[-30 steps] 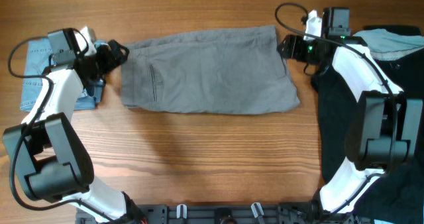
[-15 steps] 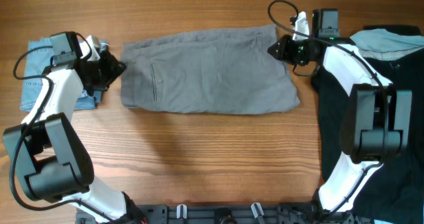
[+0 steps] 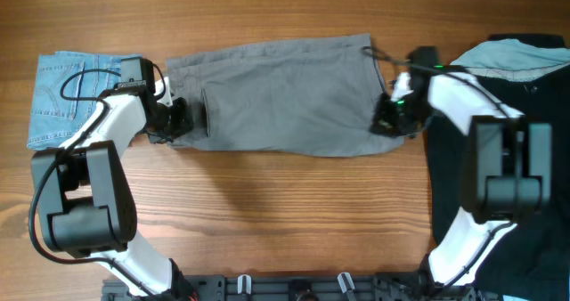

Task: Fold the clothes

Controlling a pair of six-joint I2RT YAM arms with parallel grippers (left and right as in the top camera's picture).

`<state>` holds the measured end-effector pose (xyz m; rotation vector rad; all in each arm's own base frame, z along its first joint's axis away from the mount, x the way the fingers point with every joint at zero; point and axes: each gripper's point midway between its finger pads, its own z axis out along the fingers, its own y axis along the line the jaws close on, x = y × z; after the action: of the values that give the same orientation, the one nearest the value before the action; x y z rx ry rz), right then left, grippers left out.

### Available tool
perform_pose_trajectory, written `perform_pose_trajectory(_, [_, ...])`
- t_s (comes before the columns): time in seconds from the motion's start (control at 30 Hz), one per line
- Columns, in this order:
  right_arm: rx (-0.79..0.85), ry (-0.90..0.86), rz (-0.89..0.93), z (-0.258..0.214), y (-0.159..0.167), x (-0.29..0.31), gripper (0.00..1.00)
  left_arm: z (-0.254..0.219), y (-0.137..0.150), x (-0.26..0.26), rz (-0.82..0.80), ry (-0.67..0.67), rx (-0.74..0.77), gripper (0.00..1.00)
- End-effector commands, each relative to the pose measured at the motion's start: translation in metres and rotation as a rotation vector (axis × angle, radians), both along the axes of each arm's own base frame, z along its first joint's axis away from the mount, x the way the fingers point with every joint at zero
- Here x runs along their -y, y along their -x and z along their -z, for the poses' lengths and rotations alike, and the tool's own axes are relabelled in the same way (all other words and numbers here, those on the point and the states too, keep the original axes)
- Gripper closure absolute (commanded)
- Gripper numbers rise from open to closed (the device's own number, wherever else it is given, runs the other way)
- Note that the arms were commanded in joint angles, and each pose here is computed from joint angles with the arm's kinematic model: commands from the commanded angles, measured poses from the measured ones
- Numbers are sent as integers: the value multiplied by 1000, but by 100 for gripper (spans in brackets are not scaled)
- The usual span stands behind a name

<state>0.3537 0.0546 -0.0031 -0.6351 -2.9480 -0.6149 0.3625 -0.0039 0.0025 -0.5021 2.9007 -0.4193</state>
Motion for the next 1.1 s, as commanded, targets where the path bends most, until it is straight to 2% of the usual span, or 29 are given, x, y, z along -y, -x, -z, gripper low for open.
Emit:
perform_pose_trajectory(0.0, [-35, 148, 194, 11, 3, 82, 94, 27, 12, -39, -66, -97, -56, 86])
perform_pose_trajectory(0.1, [73, -92, 142, -14, -11, 71, 94, 18, 4, -27, -58, -7, -31, 72])
perform_pose_trajectory(0.2, [262, -285, 6, -72, -26, 37, 87, -10, -5, -12, -41, 89, -16, 49])
perform_pose_trajectory(0.3, [441, -303, -109, -131, -32, 7, 84, -53, -14, -13, -35, 92, 18, 27])
perform_pose_trajectory(0.4, [529, -230, -221, -152, -34, -23, 81, -79, -23, -16, -35, 72, 84, 13])
perform_pose_trajectory(0.53, [429, -15, -303, -108, -29, -46, 82, -75, -23, -30, -53, -10, 79, 5])
perform_pose_trajectory(0.67, [282, 27, -358, -46, -18, -64, 83, -63, -32, -43, -75, -40, 87, 2])
perform_pose_trajectory(0.73, [114, 113, -264, -8, -4, -44, 89, -60, -35, -47, -82, -42, 93, 1])
perform_pose_trajectory(0.8, [-43, 256, -164, 15, 16, -11, 90, -60, -37, -48, -85, -44, 101, 0])
perform_pose_trajectory(0.87, [-152, 312, -144, 28, 34, 10, 89, -60, -39, -48, -84, -44, 106, 0])
perform_pose_trajectory(0.97, [-252, 417, -62, 40, 48, 51, 90, -57, -38, -48, -81, -44, 100, 0])
perform_pose_trajectory(1.07, [-255, 398, 6, 40, 45, 79, 91, -48, -39, -45, -74, -39, 98, 0])
